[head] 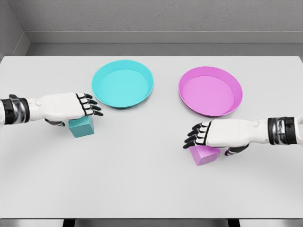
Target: Place the blocks in the corresponding plates according to their colors
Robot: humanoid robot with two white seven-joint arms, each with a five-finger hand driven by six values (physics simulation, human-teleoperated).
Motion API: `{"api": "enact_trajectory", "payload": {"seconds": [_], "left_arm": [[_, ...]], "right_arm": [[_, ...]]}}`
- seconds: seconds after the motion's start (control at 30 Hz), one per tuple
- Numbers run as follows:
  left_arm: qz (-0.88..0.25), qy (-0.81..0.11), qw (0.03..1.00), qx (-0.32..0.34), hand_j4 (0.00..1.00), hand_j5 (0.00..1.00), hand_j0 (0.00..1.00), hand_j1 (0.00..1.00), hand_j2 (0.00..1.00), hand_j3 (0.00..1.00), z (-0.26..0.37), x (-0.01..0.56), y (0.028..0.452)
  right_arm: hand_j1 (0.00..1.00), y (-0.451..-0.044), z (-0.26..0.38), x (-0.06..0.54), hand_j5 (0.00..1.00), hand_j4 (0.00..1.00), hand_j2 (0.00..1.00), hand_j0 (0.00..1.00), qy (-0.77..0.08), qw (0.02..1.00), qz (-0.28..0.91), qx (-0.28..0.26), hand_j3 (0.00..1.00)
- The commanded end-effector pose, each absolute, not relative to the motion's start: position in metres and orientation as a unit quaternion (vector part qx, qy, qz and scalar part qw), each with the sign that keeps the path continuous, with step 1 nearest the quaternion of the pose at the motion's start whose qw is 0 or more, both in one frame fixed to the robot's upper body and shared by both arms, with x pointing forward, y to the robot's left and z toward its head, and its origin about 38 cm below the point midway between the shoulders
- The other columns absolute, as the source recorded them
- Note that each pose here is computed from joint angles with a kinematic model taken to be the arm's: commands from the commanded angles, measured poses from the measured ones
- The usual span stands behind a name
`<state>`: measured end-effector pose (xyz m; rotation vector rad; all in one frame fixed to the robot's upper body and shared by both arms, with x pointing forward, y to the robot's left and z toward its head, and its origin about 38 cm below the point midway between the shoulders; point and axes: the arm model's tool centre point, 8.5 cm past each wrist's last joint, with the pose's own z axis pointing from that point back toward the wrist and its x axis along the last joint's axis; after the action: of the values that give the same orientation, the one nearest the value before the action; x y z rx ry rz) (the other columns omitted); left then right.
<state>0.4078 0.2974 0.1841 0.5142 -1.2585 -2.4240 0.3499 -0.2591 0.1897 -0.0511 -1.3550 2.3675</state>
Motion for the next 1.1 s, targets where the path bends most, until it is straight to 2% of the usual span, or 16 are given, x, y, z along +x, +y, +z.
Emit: {"api": "enact_trajectory", "payload": {"seconds": [0.0, 0.27, 0.33, 0.37, 0.4, 0.53, 0.7, 0.9, 1.07], "left_arm": [[-0.859, -0.448, 0.175, 0.177, 1.0, 1.0, 1.0, 1.0, 1.0, 1.0, 0.184, 0.405, 0.293], [-0.87, -0.427, 0.175, 0.172, 1.0, 1.0, 1.0, 1.0, 1.0, 1.0, 0.177, 0.403, 0.294], [-0.871, -0.425, 0.174, 0.173, 1.0, 1.0, 1.0, 1.0, 1.0, 1.0, 0.177, 0.403, 0.294], [-0.872, -0.424, 0.174, 0.173, 1.0, 1.0, 1.0, 1.0, 1.0, 1.0, 0.177, 0.403, 0.294], [-0.872, -0.422, 0.173, 0.175, 0.98, 0.98, 0.98, 0.98, 0.98, 0.98, 0.177, 0.403, 0.295], [-0.873, -0.421, 0.172, 0.177, 0.55, 0.55, 0.55, 0.55, 0.55, 0.55, 0.178, 0.403, 0.296], [-0.873, -0.42, 0.172, 0.178, 0.49, 0.49, 0.49, 0.49, 0.49, 0.49, 0.178, 0.404, 0.296], [-0.87, -0.425, 0.173, 0.179, 0.49, 0.49, 0.49, 0.49, 0.49, 0.49, 0.181, 0.405, 0.296], [-0.861, -0.443, 0.173, 0.181, 0.49, 0.49, 0.49, 0.49, 0.49, 0.49, 0.193, 0.405, 0.295]], "right_arm": [[1.0, -0.254, 0.182, 0.347, 1.0, 1.0, 1.0, 1.0, -0.484, 0.208, 0.85, -0.005, 1.0], [1.0, -0.253, 0.175, 0.345, 1.0, 1.0, 1.0, 1.0, -0.476, 0.221, 0.851, -0.003, 1.0], [0.6, -0.253, 0.175, 0.345, 0.6, 0.6, 0.6, 0.6, -0.476, 0.218, 0.852, -0.002, 0.6], [0.57, -0.254, 0.175, 0.345, 0.57, 0.57, 0.57, 0.57, -0.474, 0.219, 0.853, -0.002, 0.57], [0.57, -0.254, 0.175, 0.345, 0.57, 0.57, 0.57, 0.57, -0.474, 0.219, 0.853, -0.002, 0.57], [0.57, -0.255, 0.177, 0.347, 0.57, 0.57, 0.57, 0.57, -0.473, 0.218, 0.853, -0.006, 0.57], [0.57, -0.255, 0.181, 0.349, 0.57, 0.57, 0.57, 0.57, -0.475, 0.217, 0.853, -0.012, 0.57], [0.57, -0.254, 0.191, 0.355, 0.57, 0.57, 0.57, 0.57, -0.478, 0.211, 0.852, -0.024, 0.57], [0.52, -0.253, 0.197, 0.358, 0.52, 0.52, 0.52, 0.52, -0.481, 0.206, 0.852, -0.031, 0.52]]}}
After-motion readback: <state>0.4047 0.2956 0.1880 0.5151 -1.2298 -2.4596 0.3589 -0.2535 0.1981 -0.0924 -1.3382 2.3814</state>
